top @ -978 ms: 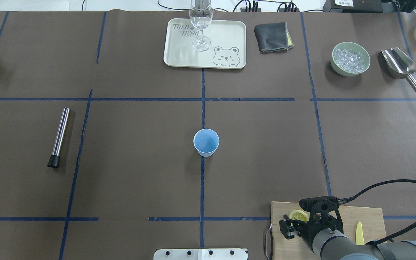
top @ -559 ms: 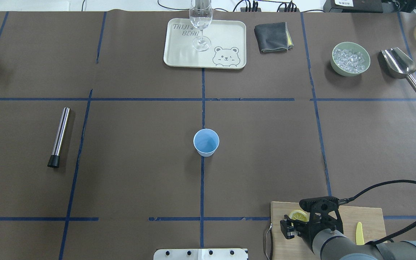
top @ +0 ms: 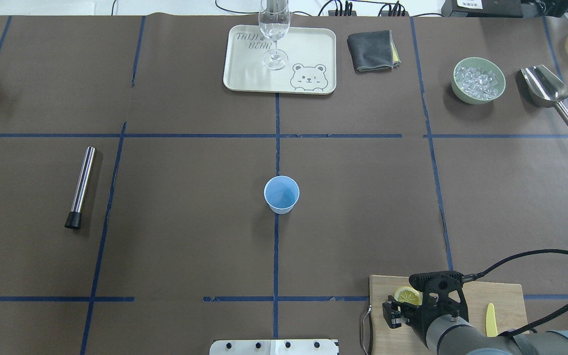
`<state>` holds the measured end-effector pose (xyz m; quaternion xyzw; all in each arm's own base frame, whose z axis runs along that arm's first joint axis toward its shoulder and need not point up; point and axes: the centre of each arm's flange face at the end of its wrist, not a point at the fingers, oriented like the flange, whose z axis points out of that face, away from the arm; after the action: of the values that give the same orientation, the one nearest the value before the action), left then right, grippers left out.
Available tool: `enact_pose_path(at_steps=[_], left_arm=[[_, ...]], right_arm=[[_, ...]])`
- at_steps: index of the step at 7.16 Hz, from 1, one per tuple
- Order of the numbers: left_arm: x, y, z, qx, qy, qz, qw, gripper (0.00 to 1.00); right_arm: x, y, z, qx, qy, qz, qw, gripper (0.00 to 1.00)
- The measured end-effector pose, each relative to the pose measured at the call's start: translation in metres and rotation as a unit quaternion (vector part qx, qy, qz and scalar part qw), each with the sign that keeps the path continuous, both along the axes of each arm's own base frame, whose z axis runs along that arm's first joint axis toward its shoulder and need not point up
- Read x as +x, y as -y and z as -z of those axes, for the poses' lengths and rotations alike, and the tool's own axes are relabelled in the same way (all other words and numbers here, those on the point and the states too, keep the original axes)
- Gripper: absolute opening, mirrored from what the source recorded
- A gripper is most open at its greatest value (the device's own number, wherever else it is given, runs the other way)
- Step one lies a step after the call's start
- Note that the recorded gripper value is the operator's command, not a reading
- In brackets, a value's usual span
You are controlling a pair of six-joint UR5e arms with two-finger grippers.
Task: Squeeze lemon into cup
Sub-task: 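Close the right gripper on the lemon slice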
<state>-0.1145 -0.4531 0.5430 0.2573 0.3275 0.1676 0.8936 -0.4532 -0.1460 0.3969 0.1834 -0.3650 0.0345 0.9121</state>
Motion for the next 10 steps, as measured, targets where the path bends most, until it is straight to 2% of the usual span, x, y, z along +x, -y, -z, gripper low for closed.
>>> enact_pose_path(at_steps=[1,2,5,10], left_arm=[[0.000,0.000,0.000,0.000,0.000,0.000,1.0000,1.00],[0.000,0.000,0.000,0.000,0.000,0.000,1.0000,1.00],[-0.001,0.000,0.001,0.001,0.000,0.001,1.0000,1.00],[-0.001,0.001,0.002,0.002,0.001,0.001,1.0000,1.00]], right_arm=[[0.000,0.000,0.000,-0.003,0.002,-0.003,1.0000,0.09],[0.000,0.000,0.000,-0.006,0.003,-0.005,1.0000,0.02],[0.003,0.001,0.002,-0.008,0.006,-0.008,0.9999,0.00],[0.023,0.008,0.044,-0.010,0.047,-0.014,0.9988,0.00]])
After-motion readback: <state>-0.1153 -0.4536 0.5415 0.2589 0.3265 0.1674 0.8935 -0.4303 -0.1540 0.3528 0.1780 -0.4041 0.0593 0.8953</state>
